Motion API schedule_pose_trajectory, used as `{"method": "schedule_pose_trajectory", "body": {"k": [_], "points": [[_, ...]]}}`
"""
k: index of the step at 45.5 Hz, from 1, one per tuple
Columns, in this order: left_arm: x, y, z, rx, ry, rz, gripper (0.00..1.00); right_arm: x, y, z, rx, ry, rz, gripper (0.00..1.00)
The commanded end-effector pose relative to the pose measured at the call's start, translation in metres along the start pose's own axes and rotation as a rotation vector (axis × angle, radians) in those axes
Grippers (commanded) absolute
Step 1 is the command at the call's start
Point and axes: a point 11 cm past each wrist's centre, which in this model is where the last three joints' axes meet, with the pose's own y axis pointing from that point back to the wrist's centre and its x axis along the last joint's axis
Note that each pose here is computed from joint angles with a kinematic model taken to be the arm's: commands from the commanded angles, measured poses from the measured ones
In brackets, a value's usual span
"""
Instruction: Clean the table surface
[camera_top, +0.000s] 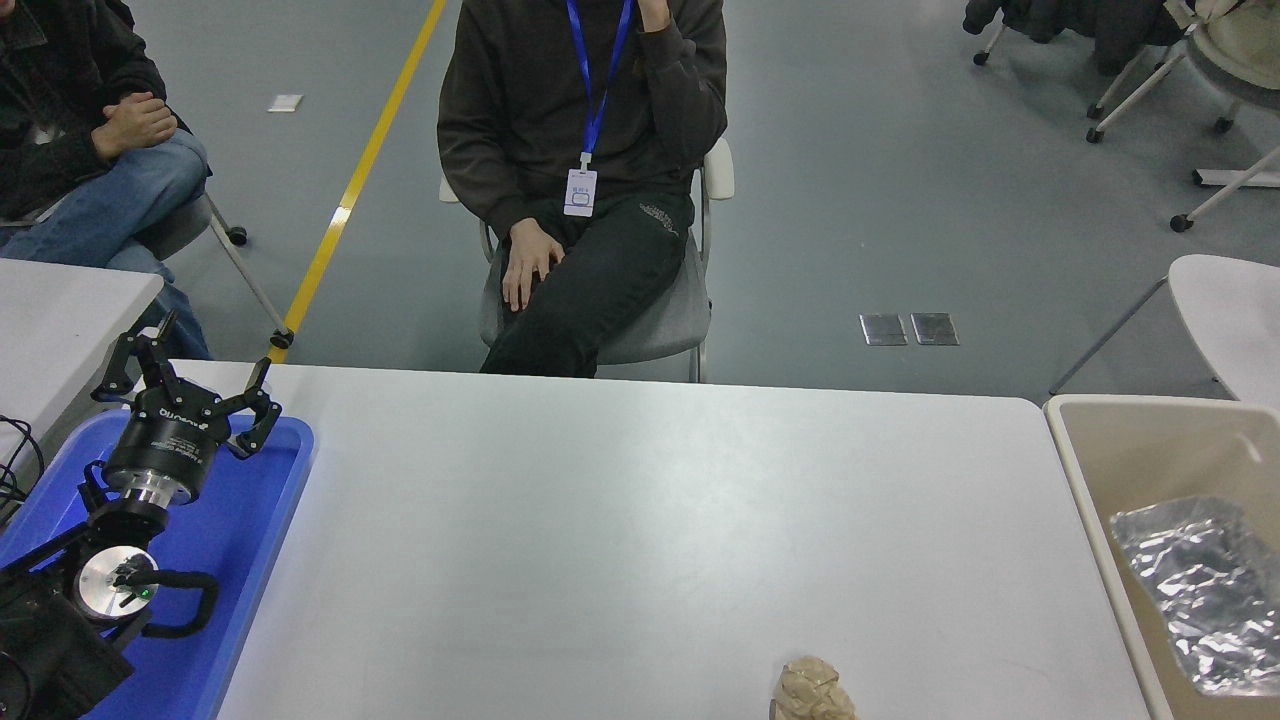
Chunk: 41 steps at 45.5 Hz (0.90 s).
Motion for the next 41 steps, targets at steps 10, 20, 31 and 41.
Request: {"method": "schedule_pose_trajectory", "body": {"k": [10,20,31,41], "points": [[0.000,0.000,0.000,0.000,0.000,0.000,1.00,0.021,0.007,0.012,-0.026,-0.224,0.161,0.98],[0.000,0.000,0.000,0.000,0.000,0.000,1.00,0.037,0.013,0.021,-0.029,-0.437,0.313,0.98],[0.000,0.000,0.000,0.000,0.000,0.000,1.00,0.044,0.017,0.031,-0.045,-0.677,0.389,0.98],[0.000,0.000,0.000,0.000,0.000,0.000,1.00,0.069,0.024,0.036,0.061,-1.058,0.494,0.97]]}}
